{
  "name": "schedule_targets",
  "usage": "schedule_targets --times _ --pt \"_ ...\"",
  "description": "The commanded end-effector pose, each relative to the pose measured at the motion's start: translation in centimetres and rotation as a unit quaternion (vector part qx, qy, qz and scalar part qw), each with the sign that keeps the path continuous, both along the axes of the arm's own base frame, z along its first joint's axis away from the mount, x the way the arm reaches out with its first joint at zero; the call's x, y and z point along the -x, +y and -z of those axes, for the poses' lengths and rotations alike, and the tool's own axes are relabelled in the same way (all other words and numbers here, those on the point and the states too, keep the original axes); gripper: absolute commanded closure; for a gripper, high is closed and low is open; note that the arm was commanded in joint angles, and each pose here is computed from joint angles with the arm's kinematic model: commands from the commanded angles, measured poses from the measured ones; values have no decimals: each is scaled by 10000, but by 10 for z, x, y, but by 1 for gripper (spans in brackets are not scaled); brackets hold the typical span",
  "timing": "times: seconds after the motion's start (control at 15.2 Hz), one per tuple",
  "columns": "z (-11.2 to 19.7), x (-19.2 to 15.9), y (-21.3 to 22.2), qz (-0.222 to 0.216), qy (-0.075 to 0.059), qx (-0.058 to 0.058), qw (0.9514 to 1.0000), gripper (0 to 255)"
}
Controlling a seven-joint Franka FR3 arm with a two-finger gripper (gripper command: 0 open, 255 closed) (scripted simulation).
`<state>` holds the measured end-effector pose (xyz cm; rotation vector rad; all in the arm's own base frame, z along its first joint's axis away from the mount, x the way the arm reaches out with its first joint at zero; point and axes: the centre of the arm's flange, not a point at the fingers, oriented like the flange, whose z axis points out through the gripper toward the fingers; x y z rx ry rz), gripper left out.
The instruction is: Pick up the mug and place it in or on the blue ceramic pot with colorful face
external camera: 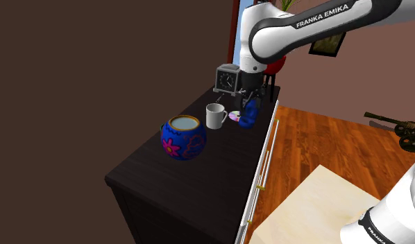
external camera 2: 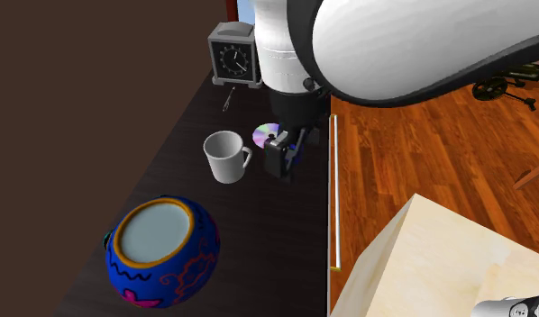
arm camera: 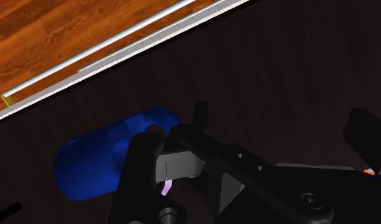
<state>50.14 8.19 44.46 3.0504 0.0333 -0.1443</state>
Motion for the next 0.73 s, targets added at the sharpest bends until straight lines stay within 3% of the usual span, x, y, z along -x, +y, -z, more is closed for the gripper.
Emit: schedule_targets --times 0.0,0.66 --pt "10 -21 5 55 -67 -14 10000 0" --pt "46 -134 40 316 -371 -75 9988 0"
